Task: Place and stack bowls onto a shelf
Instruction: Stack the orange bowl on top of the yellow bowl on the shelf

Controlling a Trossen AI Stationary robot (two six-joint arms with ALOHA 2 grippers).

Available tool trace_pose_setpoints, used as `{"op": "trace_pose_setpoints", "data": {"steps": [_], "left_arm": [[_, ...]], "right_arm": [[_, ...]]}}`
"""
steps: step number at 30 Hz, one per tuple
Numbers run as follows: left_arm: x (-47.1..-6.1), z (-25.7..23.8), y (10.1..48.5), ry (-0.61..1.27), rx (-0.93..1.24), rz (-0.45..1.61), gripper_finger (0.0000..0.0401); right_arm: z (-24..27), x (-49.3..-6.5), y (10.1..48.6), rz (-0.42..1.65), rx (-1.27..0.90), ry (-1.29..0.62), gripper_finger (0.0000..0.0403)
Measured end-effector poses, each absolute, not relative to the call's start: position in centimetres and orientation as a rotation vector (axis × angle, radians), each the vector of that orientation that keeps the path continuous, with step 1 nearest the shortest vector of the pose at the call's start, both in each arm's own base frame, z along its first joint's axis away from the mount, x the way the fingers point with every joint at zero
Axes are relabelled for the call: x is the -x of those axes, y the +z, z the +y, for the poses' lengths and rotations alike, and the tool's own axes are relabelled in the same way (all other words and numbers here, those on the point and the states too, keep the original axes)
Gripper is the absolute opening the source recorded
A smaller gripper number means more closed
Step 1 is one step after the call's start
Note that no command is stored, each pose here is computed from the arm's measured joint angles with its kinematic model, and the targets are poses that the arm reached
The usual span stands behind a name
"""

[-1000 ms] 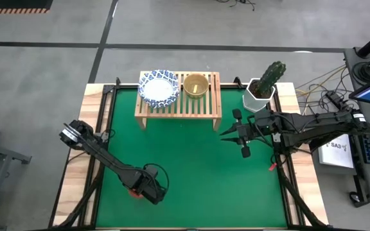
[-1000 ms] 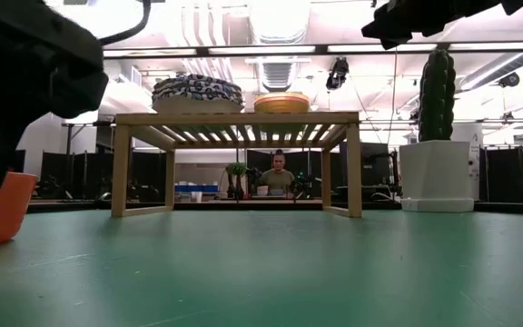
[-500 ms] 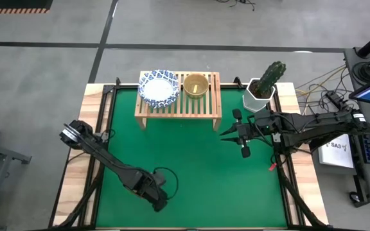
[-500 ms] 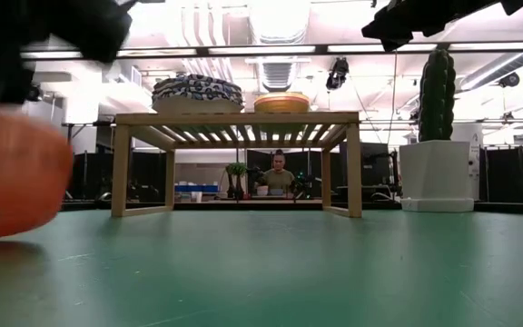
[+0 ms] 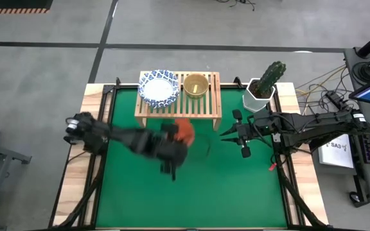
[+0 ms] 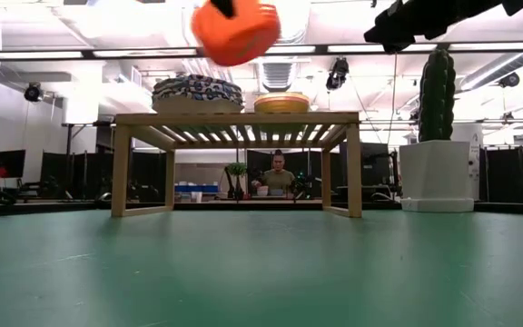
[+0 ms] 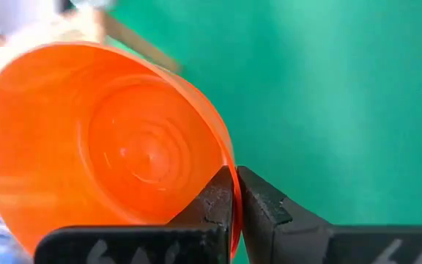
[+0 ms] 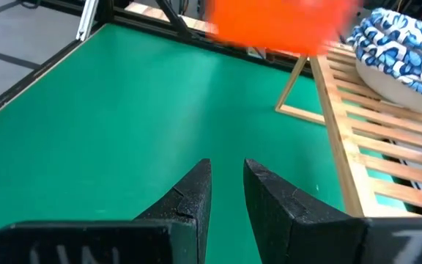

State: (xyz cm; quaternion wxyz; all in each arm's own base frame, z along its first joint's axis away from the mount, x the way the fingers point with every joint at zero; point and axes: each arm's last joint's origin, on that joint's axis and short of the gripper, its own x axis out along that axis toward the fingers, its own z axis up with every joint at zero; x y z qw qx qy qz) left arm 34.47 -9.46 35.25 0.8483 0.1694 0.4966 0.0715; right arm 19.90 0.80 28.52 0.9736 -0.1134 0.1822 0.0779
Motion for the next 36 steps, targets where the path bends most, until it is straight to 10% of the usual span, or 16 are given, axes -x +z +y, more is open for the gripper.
{"op": "trace_pose_setpoints", "data": {"steps": [16, 36], "left_arm": [[-36.6, 11.1, 39.8, 0.261, -0.339, 0.781, 0.0], [-38.6, 14.9, 36.4, 0.3, -0.262, 0.825, 0.0049]], "right_arm": [[0.8, -19.9, 28.5, 0.377, 0.212, 0.15, 0.007], [0.8, -19.8, 28.3, 0.394, 0.211, 0.149, 0.007]]}}
